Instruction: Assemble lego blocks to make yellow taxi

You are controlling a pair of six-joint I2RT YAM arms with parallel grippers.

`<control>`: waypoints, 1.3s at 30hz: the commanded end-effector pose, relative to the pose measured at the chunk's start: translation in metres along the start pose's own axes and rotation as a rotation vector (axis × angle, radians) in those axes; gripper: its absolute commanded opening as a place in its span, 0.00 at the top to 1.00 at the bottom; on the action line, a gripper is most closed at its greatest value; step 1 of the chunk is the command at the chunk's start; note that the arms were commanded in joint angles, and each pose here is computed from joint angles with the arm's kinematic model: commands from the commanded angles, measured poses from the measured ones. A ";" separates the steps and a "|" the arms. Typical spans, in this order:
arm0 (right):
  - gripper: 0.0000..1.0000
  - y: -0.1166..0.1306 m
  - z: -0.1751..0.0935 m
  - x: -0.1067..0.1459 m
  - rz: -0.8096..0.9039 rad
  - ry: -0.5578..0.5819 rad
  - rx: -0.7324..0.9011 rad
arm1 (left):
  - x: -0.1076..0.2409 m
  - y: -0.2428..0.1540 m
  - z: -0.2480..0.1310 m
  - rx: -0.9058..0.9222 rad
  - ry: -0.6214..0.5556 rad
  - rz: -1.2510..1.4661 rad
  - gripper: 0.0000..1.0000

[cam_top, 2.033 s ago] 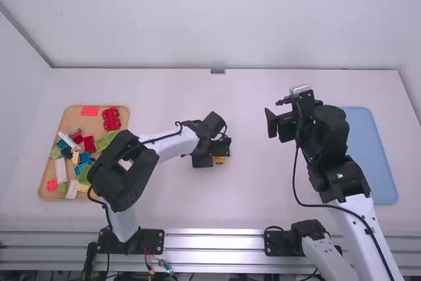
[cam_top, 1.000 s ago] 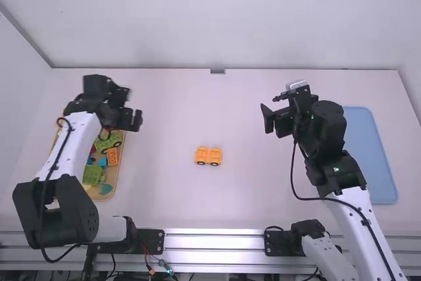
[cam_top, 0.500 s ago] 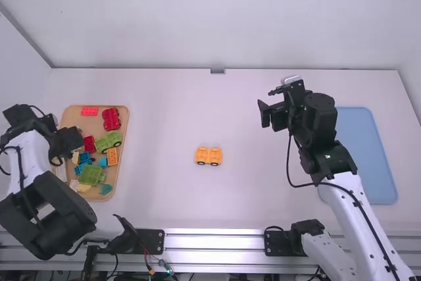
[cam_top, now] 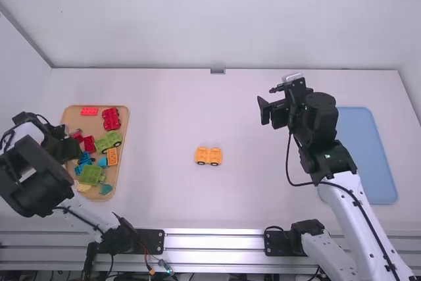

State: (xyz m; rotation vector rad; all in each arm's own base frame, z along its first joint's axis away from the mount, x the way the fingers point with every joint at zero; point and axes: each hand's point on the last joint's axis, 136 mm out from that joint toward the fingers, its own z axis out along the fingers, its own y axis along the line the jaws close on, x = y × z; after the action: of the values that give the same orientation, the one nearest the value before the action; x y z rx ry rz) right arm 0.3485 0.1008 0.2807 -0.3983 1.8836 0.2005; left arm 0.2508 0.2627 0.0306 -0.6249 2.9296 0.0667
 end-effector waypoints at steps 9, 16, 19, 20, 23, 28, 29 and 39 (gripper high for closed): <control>0.01 0.000 -0.009 -0.024 -0.005 -0.063 0.001 | -0.010 0.004 -0.003 0.010 -0.040 0.126 0.49; 0.01 0.000 -0.009 -0.024 -0.005 -0.065 0.002 | -0.004 0.009 -0.003 0.001 -0.022 0.117 0.58; 0.01 0.000 -0.008 -0.026 -0.006 -0.072 0.002 | -0.004 0.009 -0.002 0.001 -0.022 0.116 0.61; 0.01 0.000 -0.008 -0.026 -0.006 -0.072 0.002 | -0.003 0.010 -0.002 -0.001 -0.020 0.120 0.61; 0.01 0.000 -0.008 -0.026 -0.006 -0.072 0.002 | -0.001 0.008 0.002 0.002 -0.020 0.140 0.58; 0.02 0.000 -0.009 -0.026 -0.006 -0.073 0.002 | 0.001 0.008 0.008 -0.005 -0.027 0.142 0.58; 0.01 0.000 -0.008 -0.026 -0.006 -0.072 0.002 | 0.001 0.008 0.010 -0.007 -0.028 0.142 0.58; 0.01 0.000 -0.009 -0.026 -0.006 -0.073 0.002 | 0.004 0.007 0.015 -0.003 -0.031 0.141 0.60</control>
State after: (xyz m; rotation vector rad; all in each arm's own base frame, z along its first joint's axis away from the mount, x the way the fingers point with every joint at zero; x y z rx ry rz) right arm 0.3499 0.1012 0.2852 -0.3935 1.8645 0.2025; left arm 0.2520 0.2722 0.0212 -0.4192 2.9187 0.1127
